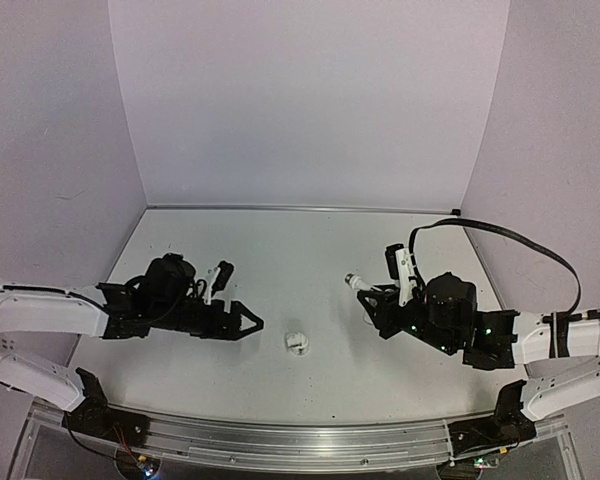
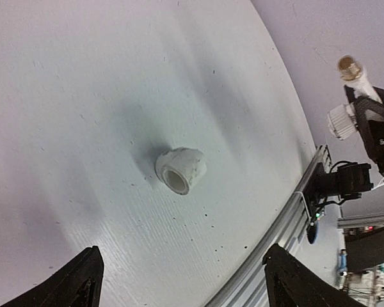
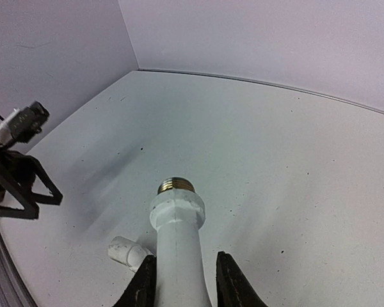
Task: Install the water faucets
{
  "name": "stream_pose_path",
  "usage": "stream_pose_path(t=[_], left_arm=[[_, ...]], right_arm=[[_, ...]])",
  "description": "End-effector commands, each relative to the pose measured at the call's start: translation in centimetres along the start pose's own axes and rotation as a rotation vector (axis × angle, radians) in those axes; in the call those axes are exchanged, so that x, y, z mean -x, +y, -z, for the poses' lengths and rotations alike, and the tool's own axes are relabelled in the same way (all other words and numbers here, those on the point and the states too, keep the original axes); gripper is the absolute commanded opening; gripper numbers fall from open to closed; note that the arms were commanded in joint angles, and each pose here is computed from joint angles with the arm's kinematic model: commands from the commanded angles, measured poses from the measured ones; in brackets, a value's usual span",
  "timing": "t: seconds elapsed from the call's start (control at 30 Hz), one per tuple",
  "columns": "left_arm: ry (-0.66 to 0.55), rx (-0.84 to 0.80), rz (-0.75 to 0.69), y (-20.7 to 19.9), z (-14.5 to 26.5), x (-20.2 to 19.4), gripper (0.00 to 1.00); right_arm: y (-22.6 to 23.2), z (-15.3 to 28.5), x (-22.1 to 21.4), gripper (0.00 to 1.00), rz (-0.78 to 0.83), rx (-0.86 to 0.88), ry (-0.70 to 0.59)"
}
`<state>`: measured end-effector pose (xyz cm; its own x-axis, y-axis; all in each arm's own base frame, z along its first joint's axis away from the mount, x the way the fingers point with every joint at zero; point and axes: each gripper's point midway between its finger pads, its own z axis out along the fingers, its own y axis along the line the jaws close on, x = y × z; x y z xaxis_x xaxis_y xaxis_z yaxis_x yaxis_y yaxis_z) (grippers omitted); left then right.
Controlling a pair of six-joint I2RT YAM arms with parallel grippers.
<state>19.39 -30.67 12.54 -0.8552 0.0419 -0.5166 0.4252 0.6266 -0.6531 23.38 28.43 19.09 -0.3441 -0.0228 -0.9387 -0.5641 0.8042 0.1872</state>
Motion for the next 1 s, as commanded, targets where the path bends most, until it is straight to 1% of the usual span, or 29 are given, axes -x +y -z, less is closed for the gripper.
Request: stream_pose_path(t=[0.0, 0.07, 0.17, 0.23, 0.3, 0.4, 0.5, 0.57, 0.8, 0.9, 0.97], left_arm=[[-0.146, 0.140, -0.268, -0.8, 5.0, 4.2, 0.91], [-0.193, 0.115, -0.370, -2.6, 6.2, 5.7, 0.91], [-0.208, 0.077, -0.516, -4.7, 6.4, 7.1, 0.90], [-0.174, 0.026, -0.599, -5.8, 5.3, 7.1, 0.89], [-0.118, -0.013, -0.653, -6.5, 3.8, 7.0, 0.87], [0.004, -0.061, -0.670, -7.0, 1.0, 6.3, 0.86], [0.137, -0.106, -0.655, -6.6, -2.5, 5.0, 0.87], [0.201, -0.110, -0.666, -6.2, -4.5, 4.1, 0.86], [0.332, -0.043, -0.693, -3.5, -9.4, 1.9, 0.86], [0.367, -0.028, -0.705, -3.3, -10.9, 1.0, 0.86], [0.392, -0.005, -0.711, -2.9, -12.0, 0.4, 0.83]], right_arm=[[0.5, 0.4, 2.5, 0.00, -0.018, 0.005, -0.065], [0.4, 0.5, 2.7, 0.00, -0.014, -0.001, -0.068], [0.3, 0.8, 3.1, 0.00, -0.011, -0.004, -0.075], [0.4, 1.0, 3.4, 0.00, -0.012, -0.001, -0.078], [0.3, 1.2, 3.5, 0.00, -0.014, -0.001, -0.079], [0.1, 1.6, 3.7, 0.00, -0.015, -0.005, -0.080], [-0.1, 2.1, 4.0, 0.00, -0.014, -0.013, -0.087], [-0.4, 2.5, 4.3, 0.00, -0.013, -0.019, -0.097], [-0.7, 3.3, 5.0, 0.00, -0.008, -0.030, -0.116], [-0.7, 3.2, 4.8, 0.00, -0.008, -0.031, -0.112], [-0.8, 3.1, 4.7, 0.00, -0.007, -0.035, -0.107]])
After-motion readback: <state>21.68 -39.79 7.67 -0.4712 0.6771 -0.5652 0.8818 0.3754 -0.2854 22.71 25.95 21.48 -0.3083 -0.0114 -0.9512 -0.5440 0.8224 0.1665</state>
